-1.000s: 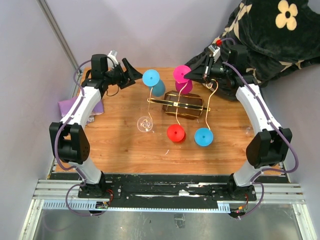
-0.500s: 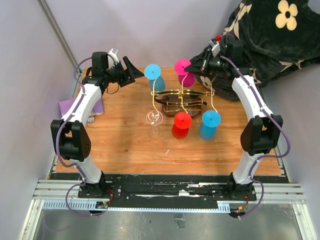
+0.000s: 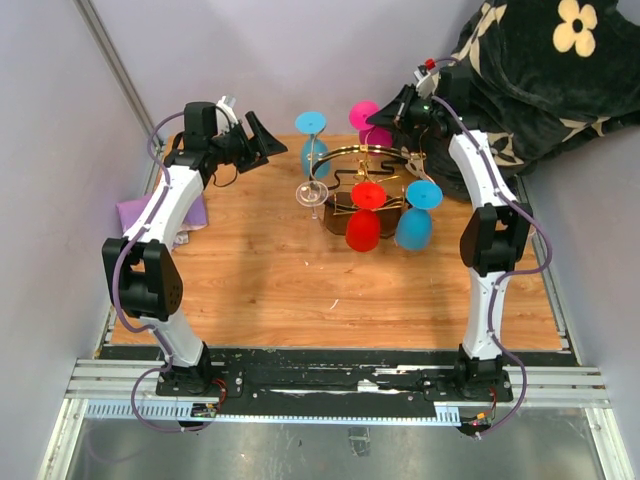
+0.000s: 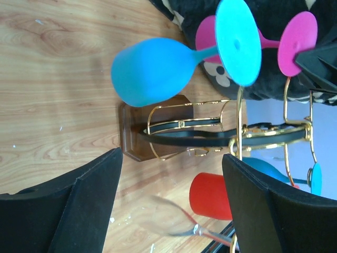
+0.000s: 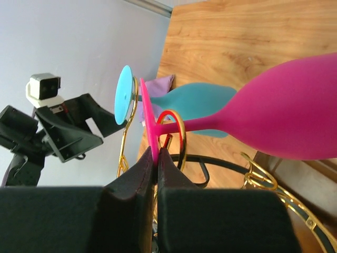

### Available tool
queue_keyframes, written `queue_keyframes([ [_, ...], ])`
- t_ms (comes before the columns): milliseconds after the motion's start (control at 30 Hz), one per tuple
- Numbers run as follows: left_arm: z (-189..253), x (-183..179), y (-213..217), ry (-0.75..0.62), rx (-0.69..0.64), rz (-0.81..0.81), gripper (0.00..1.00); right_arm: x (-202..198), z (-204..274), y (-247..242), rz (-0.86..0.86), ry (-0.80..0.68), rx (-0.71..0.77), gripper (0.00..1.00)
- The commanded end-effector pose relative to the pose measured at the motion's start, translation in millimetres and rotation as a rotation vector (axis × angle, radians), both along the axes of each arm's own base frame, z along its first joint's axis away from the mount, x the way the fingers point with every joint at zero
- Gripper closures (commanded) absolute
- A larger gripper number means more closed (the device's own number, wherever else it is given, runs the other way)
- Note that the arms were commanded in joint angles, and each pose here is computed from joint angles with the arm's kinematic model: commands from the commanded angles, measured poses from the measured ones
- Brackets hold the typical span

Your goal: Take the wine glass off the wine glass rack

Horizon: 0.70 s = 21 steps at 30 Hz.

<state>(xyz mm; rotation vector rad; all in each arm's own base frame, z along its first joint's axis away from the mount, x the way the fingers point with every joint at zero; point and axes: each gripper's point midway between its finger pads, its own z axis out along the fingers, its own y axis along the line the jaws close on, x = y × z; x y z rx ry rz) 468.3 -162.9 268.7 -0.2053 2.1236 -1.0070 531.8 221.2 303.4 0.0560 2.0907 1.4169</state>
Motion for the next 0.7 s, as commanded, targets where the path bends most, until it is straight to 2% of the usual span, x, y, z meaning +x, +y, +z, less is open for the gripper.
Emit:
queue_keyframes([
  [0, 13, 2, -2, -0.042, 0.011, -0.016, 0.18, -13, -72, 15, 0.057, 0.277, -0.046, 0.99],
  [433, 39, 1, 22, -0.091, 0.052, 0.059, 0.17, -48, -122, 67, 0.127, 0.38, -0.096, 0.99],
  [667, 35, -3, 32, -0.074, 0.061, 0.072, 0.17, -82, -142, 92, 0.184, 0.432, -0.12, 0.99],
])
